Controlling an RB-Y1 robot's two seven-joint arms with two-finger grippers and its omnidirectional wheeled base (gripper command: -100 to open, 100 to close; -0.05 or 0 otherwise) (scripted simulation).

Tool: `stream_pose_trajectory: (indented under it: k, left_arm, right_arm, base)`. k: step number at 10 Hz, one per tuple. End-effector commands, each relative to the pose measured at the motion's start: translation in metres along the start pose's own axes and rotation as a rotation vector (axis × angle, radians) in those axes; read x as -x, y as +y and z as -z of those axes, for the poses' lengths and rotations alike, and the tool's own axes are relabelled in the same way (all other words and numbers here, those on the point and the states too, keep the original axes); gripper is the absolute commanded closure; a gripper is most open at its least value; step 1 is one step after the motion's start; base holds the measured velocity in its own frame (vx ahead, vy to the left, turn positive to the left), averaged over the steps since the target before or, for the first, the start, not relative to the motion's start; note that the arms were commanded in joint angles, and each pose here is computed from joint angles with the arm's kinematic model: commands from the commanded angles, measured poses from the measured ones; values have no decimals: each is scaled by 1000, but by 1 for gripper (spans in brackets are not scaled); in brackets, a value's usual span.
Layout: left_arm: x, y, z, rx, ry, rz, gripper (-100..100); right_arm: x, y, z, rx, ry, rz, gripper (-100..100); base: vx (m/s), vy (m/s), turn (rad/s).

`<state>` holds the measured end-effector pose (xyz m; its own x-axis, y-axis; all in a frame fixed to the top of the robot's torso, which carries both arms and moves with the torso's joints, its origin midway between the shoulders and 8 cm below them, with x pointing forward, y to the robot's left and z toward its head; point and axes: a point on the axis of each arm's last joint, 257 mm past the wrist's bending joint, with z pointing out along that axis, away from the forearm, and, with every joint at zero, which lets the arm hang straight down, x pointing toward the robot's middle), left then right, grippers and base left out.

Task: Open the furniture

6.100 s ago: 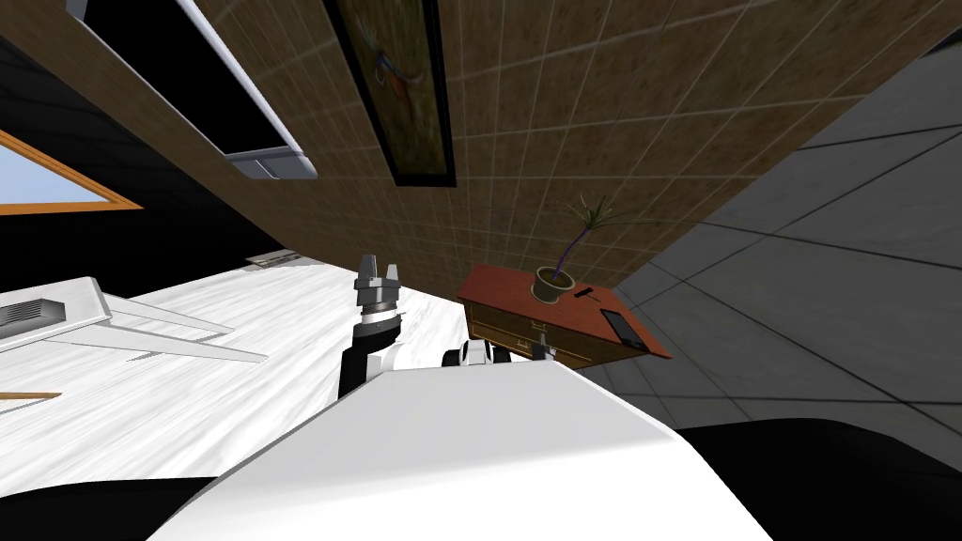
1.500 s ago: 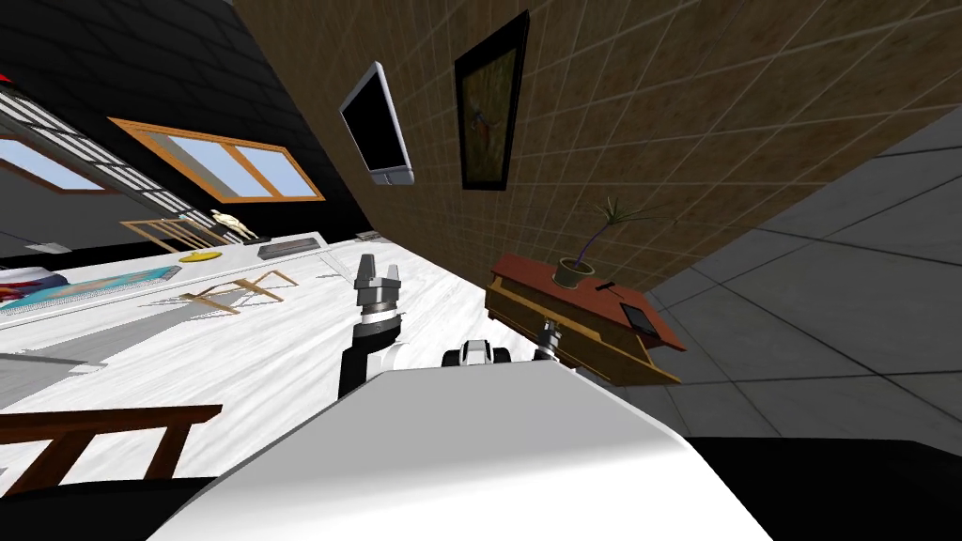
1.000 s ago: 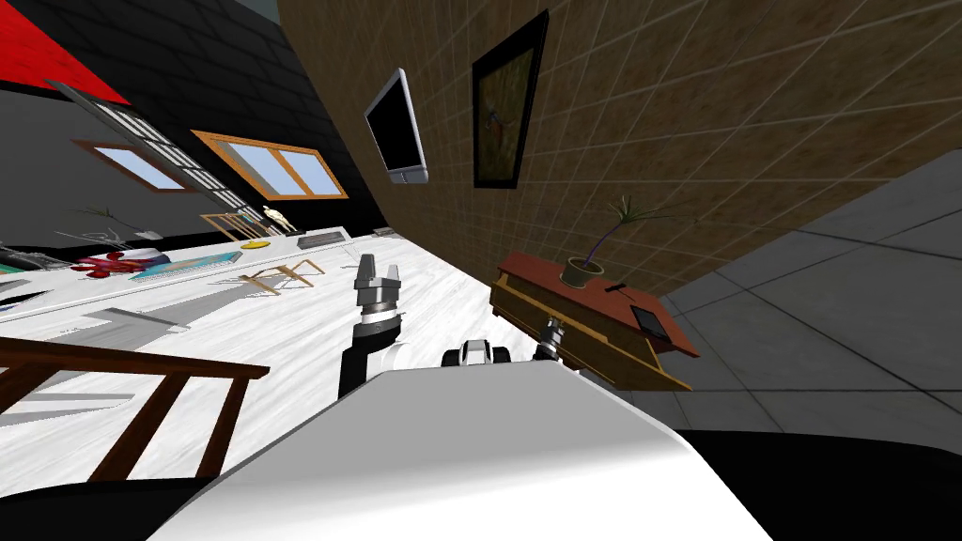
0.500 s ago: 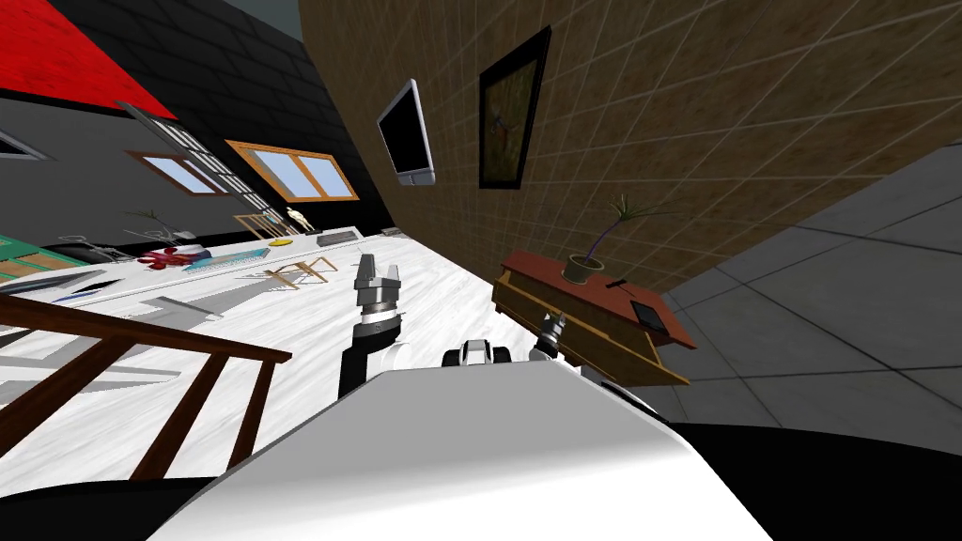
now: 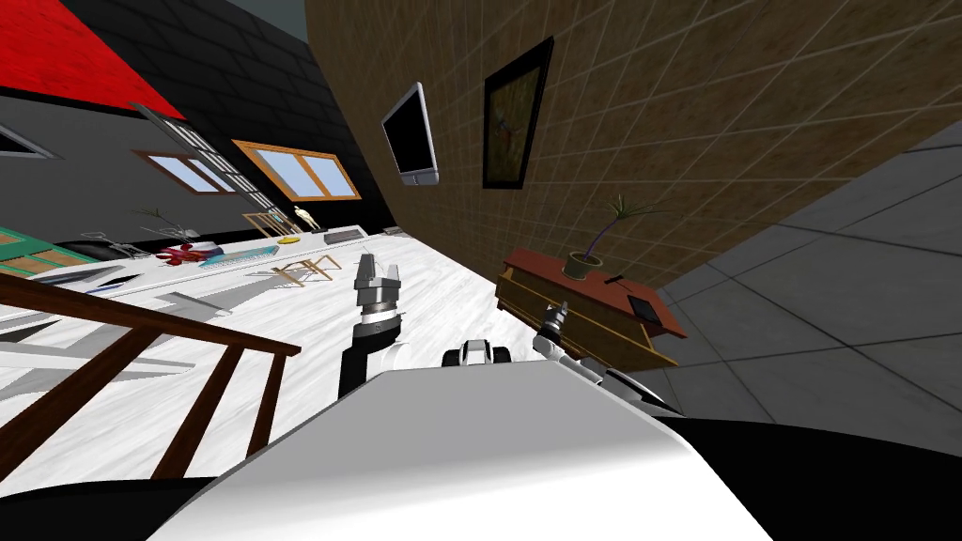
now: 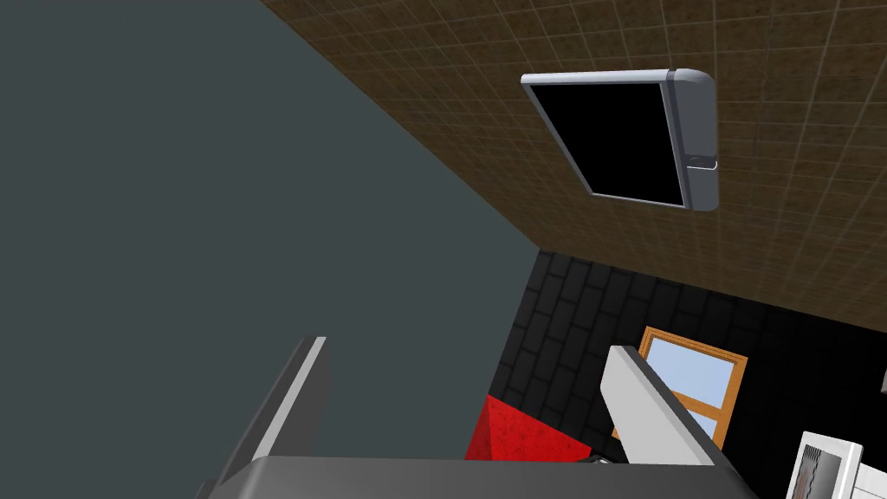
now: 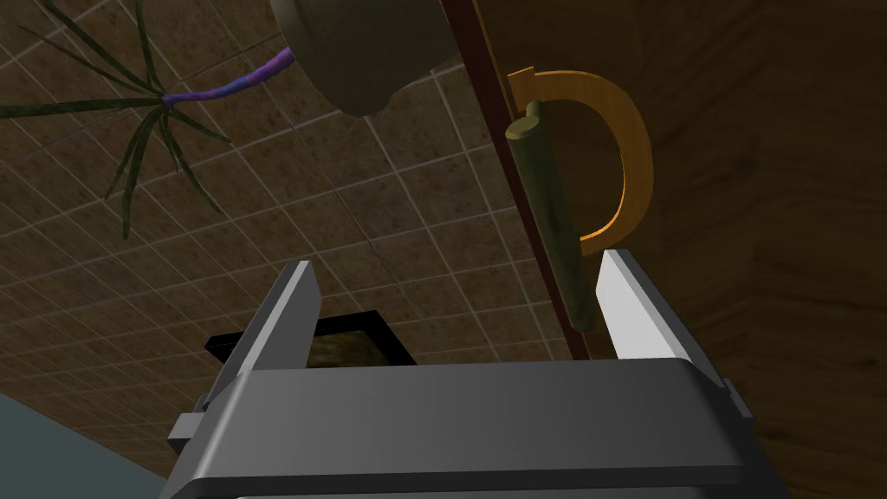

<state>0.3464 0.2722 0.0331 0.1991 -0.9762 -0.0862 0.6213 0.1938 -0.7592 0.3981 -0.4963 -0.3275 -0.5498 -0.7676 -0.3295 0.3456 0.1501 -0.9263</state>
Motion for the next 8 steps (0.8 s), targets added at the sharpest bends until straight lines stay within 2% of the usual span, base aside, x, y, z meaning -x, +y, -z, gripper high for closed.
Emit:
stream_pose_trajectory:
  k: [1,2,3,8]
  left_arm:
    - [0,0,0,0,0,0,0]
    - [0,0,0,0,0,0,0]
    - [0,0,0,0,0,0,0]
    - [0,0,0,0,0,0,0]
  right_arm:
    - [6,-11,-32,2,-3,-4,-100]
    - [4,-5,-23,6,-1,-3,-100]
    - [5,-4,-23,12,-2,-3,0]
    - [4,0,-21,21,-1,-2,0]
  base:
    - [-115,67,9]
    - [-46,29,6]
    - [-8,7,5]
    - [0,0,0]
